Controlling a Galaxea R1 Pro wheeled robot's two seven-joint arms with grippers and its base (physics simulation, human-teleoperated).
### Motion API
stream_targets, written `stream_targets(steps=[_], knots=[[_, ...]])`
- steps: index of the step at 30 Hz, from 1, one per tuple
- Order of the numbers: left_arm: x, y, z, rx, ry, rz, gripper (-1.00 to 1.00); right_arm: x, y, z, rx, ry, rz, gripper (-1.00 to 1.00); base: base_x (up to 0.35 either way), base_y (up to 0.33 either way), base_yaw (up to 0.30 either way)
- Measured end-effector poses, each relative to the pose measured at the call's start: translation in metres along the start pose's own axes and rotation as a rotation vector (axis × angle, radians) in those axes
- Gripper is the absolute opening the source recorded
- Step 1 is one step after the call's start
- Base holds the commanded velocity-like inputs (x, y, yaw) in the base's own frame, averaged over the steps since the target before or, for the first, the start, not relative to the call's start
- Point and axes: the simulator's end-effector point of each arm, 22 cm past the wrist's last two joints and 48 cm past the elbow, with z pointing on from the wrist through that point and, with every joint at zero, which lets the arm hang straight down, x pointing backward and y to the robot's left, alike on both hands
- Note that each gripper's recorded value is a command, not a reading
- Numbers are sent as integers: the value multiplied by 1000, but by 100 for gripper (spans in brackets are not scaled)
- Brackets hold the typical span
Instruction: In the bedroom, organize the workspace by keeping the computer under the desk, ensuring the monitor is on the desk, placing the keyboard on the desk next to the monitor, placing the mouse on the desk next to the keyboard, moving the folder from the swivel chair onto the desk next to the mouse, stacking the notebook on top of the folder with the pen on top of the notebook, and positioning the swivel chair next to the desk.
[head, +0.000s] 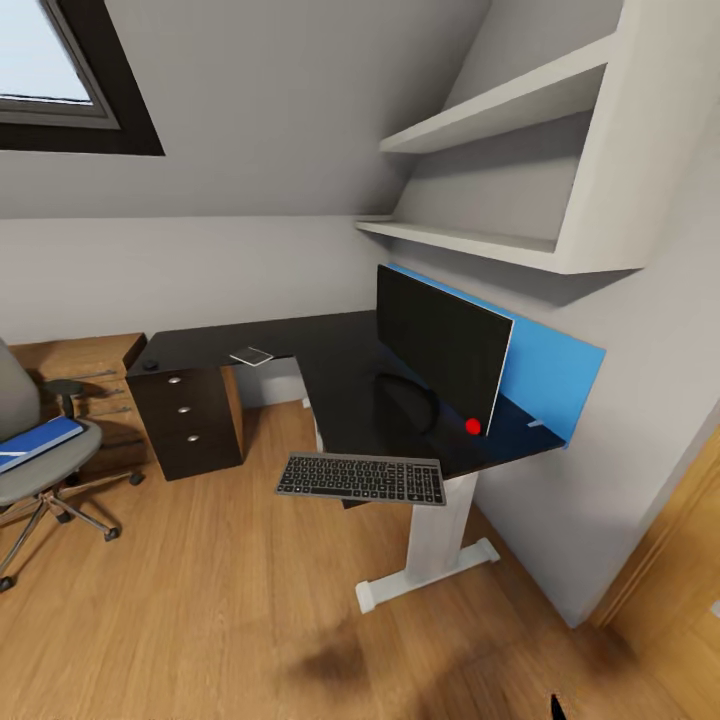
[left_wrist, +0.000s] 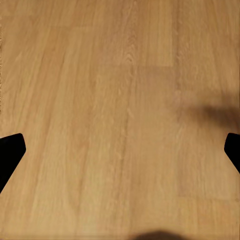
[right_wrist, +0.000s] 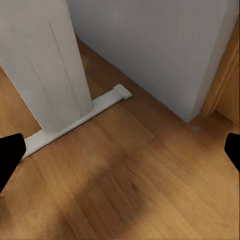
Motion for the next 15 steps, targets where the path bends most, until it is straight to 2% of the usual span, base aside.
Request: stream_targets(steps=[2, 4, 5, 6, 8, 9, 10, 11, 13, 15], knots=[[0, 1, 0, -1, 1, 0, 100, -27, 1, 25, -18, 1, 2, 100, -1, 0, 0], [1, 2, 0, -4, 3, 1, 100, -58, 7, 61, -36, 43, 17, 100, 0, 0, 0], [2, 3, 0, -6, 4, 2, 100, -87, 10, 90, -48, 88, 40, 100, 0, 0, 0], [2, 3, -1, -6, 4, 2, 100, -120, 22, 110, -64, 60, 54, 100, 0, 0, 0], [3, 3, -1, -7, 3, 1, 100, -154, 35, 133, -94, 90, 102, 100, 0, 0, 0], [2, 3, -1, -6, 2, 2, 100, -165, 41, 139, -107, 96, 120, 100, 0, 0, 0], [2, 2, -1, -2, 0, 3, 100, -186, 56, 149, -149, 129, 178, 100, 0, 0, 0], [-3, -2, 0, 5, -13, -1, 100, -212, 110, 151, -337, 272, 361, 100, 0, 0, 0], [-4, -3, 1, 7, -15, -4, 100, -213, 129, 145, -414, 323, 417, 100, 0, 0, 0], [-2, -3, 4, 7, -14, -5, 100, -214, 136, 143, -450, 335, 439, 100, 0, 0, 0]])
